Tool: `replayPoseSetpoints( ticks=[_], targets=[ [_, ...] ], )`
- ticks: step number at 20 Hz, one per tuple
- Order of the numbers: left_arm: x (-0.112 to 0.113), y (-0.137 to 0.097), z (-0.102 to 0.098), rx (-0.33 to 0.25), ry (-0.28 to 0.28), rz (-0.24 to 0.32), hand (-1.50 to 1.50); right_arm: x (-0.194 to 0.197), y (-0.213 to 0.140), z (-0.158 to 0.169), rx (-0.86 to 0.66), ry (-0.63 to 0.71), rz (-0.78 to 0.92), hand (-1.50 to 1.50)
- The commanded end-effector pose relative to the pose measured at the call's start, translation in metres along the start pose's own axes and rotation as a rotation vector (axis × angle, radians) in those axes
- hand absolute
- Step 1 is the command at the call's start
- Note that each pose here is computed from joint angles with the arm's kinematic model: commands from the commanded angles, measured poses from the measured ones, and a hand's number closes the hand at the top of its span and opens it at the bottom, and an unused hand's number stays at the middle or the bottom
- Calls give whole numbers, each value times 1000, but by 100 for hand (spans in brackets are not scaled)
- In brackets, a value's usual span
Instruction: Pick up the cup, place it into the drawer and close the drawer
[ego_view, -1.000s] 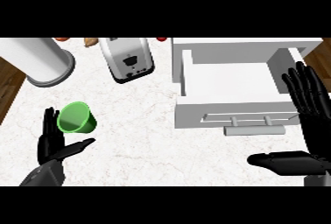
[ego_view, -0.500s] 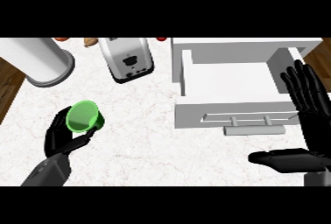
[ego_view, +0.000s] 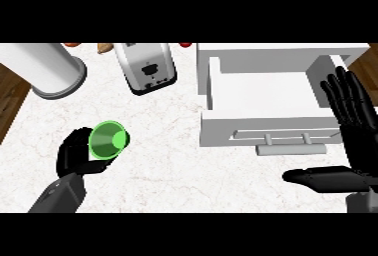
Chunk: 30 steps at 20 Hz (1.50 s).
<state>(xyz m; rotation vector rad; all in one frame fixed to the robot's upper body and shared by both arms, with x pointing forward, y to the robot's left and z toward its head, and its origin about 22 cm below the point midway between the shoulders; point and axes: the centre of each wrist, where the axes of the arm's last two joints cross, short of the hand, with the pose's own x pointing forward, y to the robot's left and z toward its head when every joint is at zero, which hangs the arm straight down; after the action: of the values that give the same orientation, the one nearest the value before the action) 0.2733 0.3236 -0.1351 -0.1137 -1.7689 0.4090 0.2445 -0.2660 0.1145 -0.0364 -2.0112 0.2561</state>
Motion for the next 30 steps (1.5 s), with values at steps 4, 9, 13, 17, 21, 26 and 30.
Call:
replayPoseSetpoints(
  ticks=[4, 9, 13, 17, 21, 26, 30],
  targets=[
    [-10, -9, 12, -80, -176, 68, 150, 8, -8, -5, -12, -9, -4, -150],
    [3, -18, -14, -141, -234, 97, 150, 1, -4, 8, -11, 7, 12, -150],
    [27, -37, -54, -236, -282, 106, 150, -12, -4, 14, -14, 21, 18, -150],
    [26, -94, -73, -345, -266, 83, 150, -7, -1, 7, -39, 18, 22, -150],
    [59, -135, -98, -395, -331, 24, 150, -3, -19, 26, -41, 41, 49, -150],
    [94, -190, -118, -439, -336, -10, 150, 13, -12, 21, -18, 15, 21, -150],
    [125, -241, -120, -491, -328, -24, 150, 4, -11, 20, -30, 34, 21, -150]
  ],
)
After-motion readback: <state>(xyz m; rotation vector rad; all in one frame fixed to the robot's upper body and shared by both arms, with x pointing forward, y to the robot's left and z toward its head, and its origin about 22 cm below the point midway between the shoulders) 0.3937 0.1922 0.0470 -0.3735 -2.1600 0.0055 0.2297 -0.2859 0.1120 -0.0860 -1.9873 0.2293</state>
